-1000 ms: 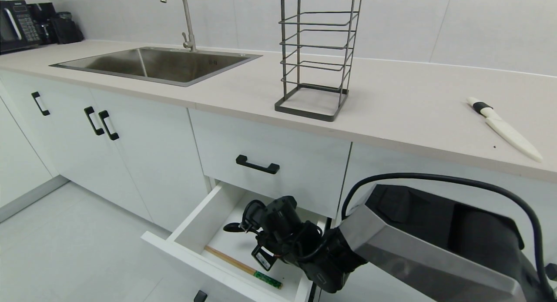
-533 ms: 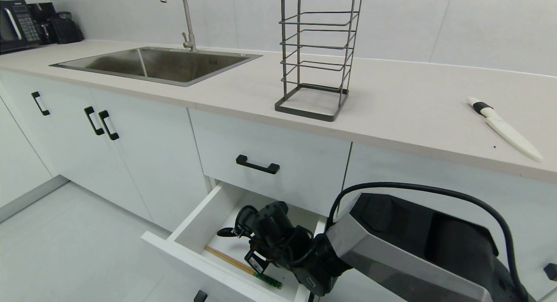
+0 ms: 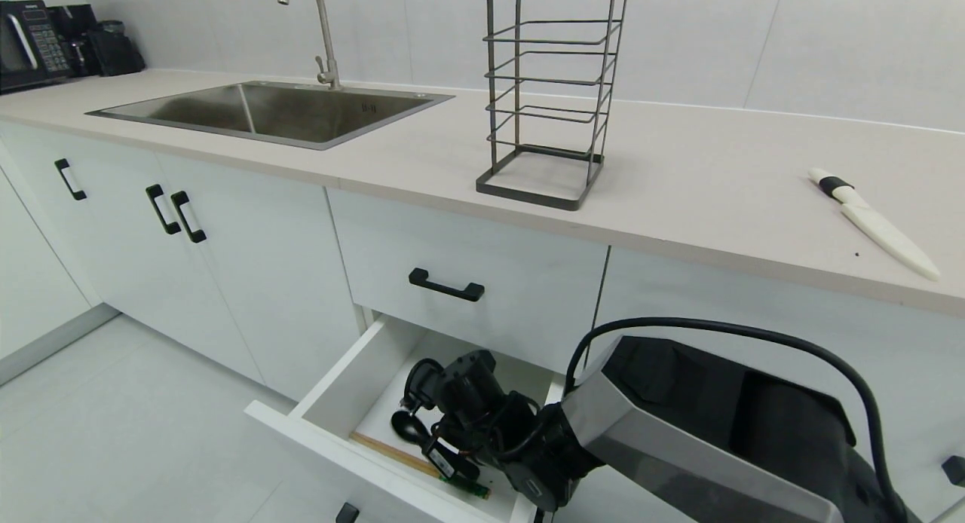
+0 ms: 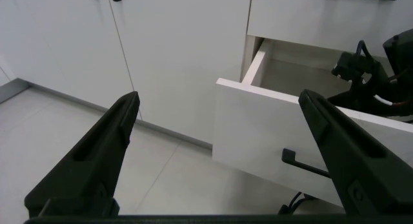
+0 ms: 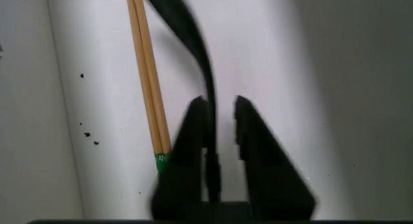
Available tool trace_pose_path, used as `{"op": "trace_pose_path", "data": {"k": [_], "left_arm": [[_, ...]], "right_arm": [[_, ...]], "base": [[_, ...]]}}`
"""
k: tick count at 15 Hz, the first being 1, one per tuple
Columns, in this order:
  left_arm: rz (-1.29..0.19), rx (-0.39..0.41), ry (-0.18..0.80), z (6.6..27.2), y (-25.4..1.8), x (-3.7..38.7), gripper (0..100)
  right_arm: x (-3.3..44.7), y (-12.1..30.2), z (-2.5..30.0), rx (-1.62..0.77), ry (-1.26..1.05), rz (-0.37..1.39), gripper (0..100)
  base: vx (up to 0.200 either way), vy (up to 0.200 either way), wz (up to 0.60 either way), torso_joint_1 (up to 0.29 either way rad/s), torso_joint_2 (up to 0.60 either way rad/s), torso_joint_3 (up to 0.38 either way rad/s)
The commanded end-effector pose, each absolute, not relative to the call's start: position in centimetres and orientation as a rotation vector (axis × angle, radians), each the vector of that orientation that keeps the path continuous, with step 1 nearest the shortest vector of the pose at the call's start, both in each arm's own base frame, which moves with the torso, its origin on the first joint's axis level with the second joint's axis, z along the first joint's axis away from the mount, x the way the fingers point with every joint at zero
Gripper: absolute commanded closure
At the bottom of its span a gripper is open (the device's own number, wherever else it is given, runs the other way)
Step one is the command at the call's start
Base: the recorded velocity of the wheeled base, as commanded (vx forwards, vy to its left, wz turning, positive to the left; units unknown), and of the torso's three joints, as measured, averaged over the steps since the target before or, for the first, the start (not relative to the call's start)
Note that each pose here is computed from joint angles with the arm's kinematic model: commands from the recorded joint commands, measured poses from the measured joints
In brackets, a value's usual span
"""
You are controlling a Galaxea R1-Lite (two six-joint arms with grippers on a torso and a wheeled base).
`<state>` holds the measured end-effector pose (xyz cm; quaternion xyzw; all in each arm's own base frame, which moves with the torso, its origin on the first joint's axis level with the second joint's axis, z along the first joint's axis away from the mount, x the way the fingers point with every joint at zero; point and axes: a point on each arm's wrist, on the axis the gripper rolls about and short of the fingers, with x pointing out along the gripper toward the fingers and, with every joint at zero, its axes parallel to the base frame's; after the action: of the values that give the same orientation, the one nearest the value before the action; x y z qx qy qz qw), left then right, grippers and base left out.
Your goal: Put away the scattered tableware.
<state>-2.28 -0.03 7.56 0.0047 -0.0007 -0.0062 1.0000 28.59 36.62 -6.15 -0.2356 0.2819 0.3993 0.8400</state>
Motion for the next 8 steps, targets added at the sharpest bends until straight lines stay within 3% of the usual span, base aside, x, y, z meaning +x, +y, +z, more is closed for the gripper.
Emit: {"op": "trace_pose_path", "data": {"k": [1,3,8], "left_arm": [[-0.012,0.009,-0.002,7.6,0.0,-2.3,0],[-0.012,0.009,-0.002,7.6,0.0,-2.3,0],[-0.012,0.009,-0.002,7.6,0.0,-2.3,0]], "right_arm": [[28.5,36.7,-6.2,-0.496,0.587,0.846,0],[28.6,36.8,-5.8,-0.474,0.562,0.844,0],[27.7,36.1,-1.2,-0.427,0.467,0.852,0]], "base": [[0.0,0.0,0.0,0.0,0.0,0.0],[0.0,0.0,0.0,0.0,0.0,0.0],[0.0,0.0,0.0,0.0,0.0,0.0]]}}
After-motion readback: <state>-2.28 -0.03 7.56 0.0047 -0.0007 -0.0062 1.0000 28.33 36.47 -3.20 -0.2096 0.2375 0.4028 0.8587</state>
